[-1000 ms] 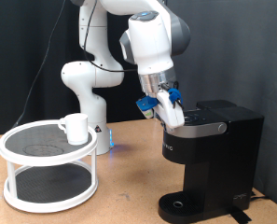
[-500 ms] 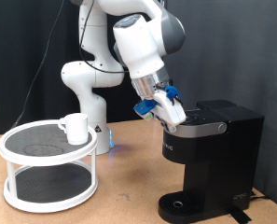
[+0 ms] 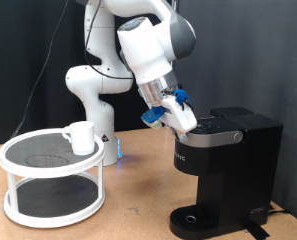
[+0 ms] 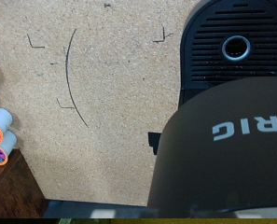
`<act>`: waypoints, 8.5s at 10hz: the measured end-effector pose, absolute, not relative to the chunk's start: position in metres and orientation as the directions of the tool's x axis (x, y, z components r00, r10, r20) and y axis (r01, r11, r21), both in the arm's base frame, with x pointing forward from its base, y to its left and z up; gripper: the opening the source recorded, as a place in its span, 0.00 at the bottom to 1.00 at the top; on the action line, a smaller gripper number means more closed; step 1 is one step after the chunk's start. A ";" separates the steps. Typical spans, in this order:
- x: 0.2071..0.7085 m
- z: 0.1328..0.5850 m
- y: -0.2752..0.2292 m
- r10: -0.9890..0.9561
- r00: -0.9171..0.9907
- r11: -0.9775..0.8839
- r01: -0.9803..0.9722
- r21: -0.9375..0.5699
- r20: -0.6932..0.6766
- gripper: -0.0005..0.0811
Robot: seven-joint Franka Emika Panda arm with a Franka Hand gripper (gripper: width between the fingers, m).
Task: Make a cup of coffee with the keurig machine
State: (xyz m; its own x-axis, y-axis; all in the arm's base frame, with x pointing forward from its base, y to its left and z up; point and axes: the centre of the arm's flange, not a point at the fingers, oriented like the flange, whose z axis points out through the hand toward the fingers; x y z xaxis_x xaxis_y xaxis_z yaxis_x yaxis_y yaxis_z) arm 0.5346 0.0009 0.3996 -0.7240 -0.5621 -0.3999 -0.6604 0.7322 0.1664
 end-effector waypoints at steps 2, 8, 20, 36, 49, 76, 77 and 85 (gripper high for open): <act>0.529 0.399 -0.002 -0.530 -0.724 0.713 -0.662 0.231 -0.441 0.01; 0.516 0.411 -0.009 -0.513 -0.713 0.673 -0.680 0.291 -0.479 0.01; 0.471 0.442 -0.042 -0.329 -0.722 0.601 -0.657 0.455 -0.609 0.01; 0.358 0.424 -0.134 -0.089 -0.863 0.741 -0.391 0.546 -0.498 0.01; 0.272 0.457 -0.247 -0.062 -0.872 0.691 -0.389 0.610 -0.486 0.01; 0.210 0.316 -0.246 0.023 -0.893 0.782 -0.264 0.565 -0.449 0.91; 0.210 0.316 -0.246 0.026 -0.893 0.781 -0.263 0.566 -0.450 0.91; 0.211 0.316 -0.247 0.039 -0.890 0.787 -0.252 0.563 -0.453 0.09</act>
